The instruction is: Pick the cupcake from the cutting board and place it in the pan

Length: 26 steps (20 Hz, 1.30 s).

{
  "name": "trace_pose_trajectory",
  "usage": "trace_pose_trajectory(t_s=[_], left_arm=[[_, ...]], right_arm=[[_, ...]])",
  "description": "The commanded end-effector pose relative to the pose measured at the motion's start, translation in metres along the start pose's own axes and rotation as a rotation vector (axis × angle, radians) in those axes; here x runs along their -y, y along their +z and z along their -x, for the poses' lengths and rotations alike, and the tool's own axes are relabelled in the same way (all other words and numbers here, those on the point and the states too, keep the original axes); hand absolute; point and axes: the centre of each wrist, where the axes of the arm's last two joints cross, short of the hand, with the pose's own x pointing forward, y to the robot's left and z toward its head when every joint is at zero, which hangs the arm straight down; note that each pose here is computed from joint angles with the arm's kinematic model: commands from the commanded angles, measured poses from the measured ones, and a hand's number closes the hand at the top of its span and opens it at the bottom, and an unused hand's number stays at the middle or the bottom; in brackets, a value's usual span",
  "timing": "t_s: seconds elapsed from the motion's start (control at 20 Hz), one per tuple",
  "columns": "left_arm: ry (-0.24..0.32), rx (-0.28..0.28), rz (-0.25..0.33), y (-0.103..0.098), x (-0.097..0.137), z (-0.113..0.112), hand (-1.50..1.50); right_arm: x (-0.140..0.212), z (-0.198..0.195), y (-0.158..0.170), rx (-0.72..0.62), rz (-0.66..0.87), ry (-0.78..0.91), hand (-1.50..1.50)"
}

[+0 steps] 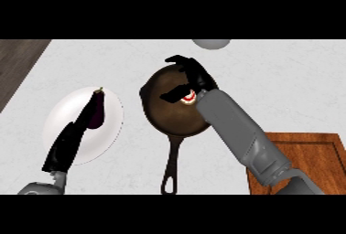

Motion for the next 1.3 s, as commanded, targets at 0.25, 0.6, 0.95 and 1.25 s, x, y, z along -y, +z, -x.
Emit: trace_pose_trajectory(t_s=[0.25,0.6,0.95,1.25], left_arm=[[-0.005,-0.018,-0.038,0.0,-0.015,-0.004,0.0],[0.004,-0.036,-0.087,0.008,-0.019,-0.003,0.0],[0.017,-0.056,-0.089,0.02,-0.026,0.015,0.0],[-0.001,-0.067,-0.104,0.025,-0.015,0.028,0.0]], right_arm=[[0.018,-0.008,-0.009,0.03,0.318,-0.263,-1.5],[0.066,0.022,-0.013,0.005,0.46,-0.392,-1.5],[0.116,0.102,0.01,0.079,0.499,-0.318,-1.5],[0.187,0.153,0.043,0.087,0.498,-0.299,-1.5]])
